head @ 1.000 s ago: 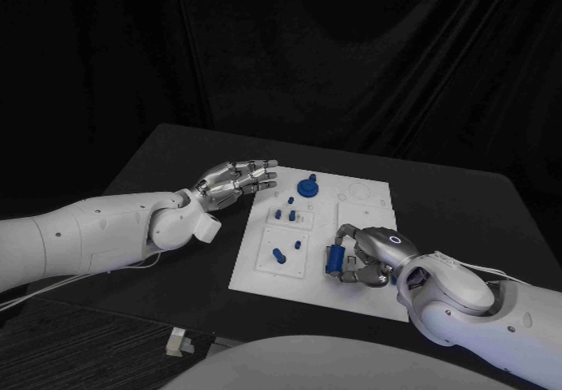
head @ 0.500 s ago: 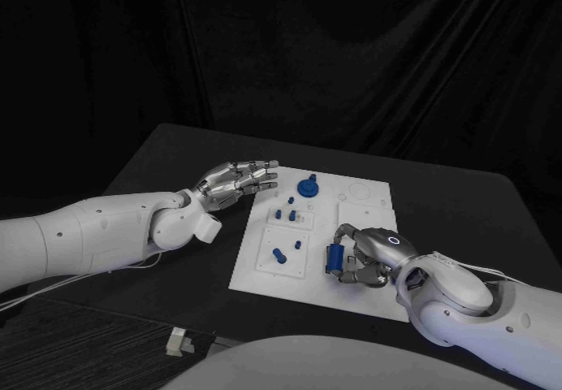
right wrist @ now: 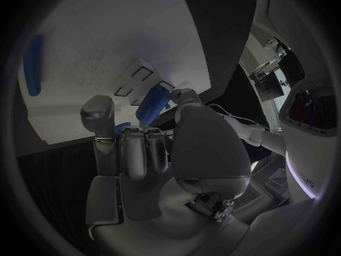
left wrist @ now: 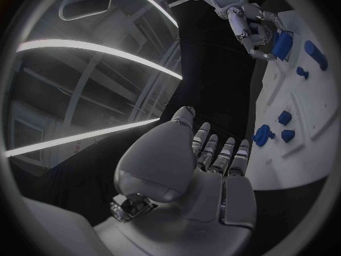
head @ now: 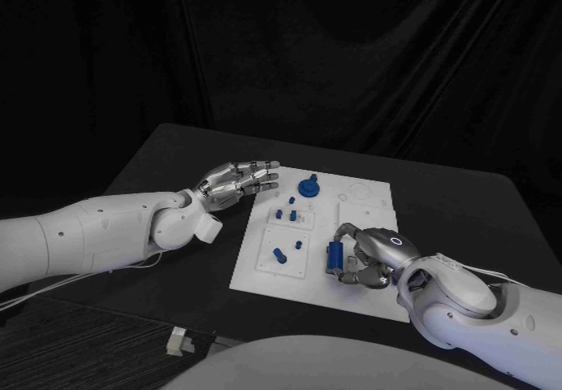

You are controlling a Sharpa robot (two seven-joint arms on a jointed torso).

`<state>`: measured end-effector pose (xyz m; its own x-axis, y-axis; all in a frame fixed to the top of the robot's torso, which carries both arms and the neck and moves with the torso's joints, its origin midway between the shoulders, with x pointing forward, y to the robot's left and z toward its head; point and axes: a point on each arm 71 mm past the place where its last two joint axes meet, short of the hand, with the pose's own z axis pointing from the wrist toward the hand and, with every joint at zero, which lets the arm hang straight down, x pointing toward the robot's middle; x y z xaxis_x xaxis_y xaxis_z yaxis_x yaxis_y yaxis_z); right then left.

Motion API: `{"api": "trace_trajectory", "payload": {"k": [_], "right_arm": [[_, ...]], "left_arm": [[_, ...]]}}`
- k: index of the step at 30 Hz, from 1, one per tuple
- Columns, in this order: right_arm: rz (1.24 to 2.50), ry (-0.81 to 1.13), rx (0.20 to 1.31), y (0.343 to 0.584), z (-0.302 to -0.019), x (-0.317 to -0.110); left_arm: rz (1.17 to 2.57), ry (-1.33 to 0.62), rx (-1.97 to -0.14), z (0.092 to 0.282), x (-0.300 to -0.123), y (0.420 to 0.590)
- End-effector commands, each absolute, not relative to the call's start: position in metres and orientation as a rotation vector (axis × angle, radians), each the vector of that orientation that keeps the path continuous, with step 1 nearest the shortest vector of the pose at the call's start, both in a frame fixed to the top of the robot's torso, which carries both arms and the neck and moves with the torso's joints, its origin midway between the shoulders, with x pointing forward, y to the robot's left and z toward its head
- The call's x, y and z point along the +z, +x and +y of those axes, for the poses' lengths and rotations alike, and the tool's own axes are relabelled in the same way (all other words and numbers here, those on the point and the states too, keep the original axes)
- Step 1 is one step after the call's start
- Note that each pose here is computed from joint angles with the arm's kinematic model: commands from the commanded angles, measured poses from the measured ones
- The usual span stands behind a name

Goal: Assemble the parts on the task board

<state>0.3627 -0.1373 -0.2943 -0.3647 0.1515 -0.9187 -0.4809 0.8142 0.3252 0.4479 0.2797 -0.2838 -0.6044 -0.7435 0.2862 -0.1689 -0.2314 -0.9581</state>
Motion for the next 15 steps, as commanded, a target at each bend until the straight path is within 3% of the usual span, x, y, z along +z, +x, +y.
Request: {"api": "trace_trajectory", "payload": {"k": [1, 15], "right_arm": [[1.812, -0.222, 0.698, 0.3617, -0.1372, -0.2925], [1.834, -0.222, 0.691, 0.3602, -0.1379, -0.2930]], "left_arm": [[1.615, -1.086, -1.915, 0.2778, -0.2836, 0.4472], [1.620, -1.093, -1.914, 0.2785, -0.2859, 0.4458]]}}
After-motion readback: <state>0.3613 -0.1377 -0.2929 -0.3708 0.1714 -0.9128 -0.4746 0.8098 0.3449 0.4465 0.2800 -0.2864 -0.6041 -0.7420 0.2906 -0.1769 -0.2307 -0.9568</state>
